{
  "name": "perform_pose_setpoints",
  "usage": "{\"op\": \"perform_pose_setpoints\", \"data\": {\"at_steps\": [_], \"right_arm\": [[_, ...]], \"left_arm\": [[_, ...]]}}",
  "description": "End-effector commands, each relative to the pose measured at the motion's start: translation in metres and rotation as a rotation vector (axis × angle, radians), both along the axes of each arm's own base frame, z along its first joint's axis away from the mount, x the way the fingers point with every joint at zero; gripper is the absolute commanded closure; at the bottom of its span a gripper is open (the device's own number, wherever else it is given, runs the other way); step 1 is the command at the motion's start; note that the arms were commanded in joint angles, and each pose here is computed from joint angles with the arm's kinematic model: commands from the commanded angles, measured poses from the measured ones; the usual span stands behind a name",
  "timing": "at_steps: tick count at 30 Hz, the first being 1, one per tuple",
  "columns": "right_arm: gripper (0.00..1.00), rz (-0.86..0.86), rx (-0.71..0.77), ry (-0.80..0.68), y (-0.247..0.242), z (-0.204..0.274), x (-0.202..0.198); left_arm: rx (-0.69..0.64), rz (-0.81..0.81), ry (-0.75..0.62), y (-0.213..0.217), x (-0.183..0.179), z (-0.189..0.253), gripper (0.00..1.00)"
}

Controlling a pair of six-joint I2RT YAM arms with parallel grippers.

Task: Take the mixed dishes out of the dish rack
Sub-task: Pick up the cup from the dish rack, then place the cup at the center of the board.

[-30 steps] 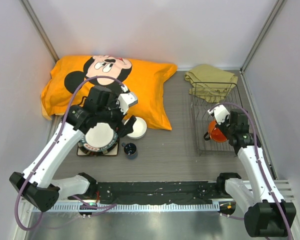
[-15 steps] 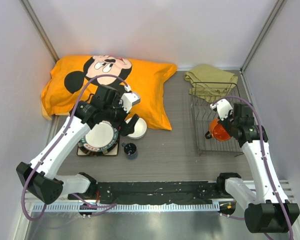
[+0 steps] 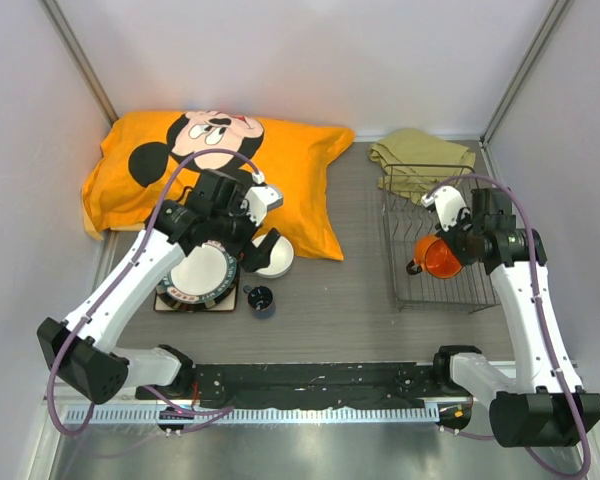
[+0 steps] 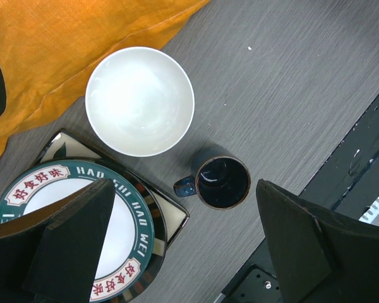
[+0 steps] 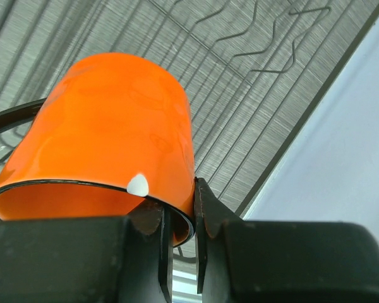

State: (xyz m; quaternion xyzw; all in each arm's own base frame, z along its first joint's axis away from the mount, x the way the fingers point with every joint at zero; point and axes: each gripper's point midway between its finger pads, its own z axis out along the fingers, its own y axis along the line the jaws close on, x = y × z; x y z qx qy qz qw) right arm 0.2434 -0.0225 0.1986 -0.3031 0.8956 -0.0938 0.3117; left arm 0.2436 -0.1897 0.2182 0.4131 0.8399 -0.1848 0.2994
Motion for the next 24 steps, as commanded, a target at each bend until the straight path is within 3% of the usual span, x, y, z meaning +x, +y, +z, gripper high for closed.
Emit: {"op": "perform_pose_setpoints", "data": {"at_steps": [1, 14, 24], "right_arm": [[0.99, 0.035, 0.078, -0.072, 0.016, 0.041, 0.01], [0.99, 0.15, 0.239, 0.055, 0.052, 0.076, 0.022], [0.99, 0.263, 0.167, 0.114, 0.113, 0.058, 0.034]], "left_arm": [[-0.021, -0.005, -0.022, -0.003, 0.005, -0.001, 0.0], [0.004, 0.029, -0.027, 0.003, 0.016, -0.007, 0.0], [-0.046, 0.063, -0.092, 0.006, 0.026, 0.01, 0.0]]}}
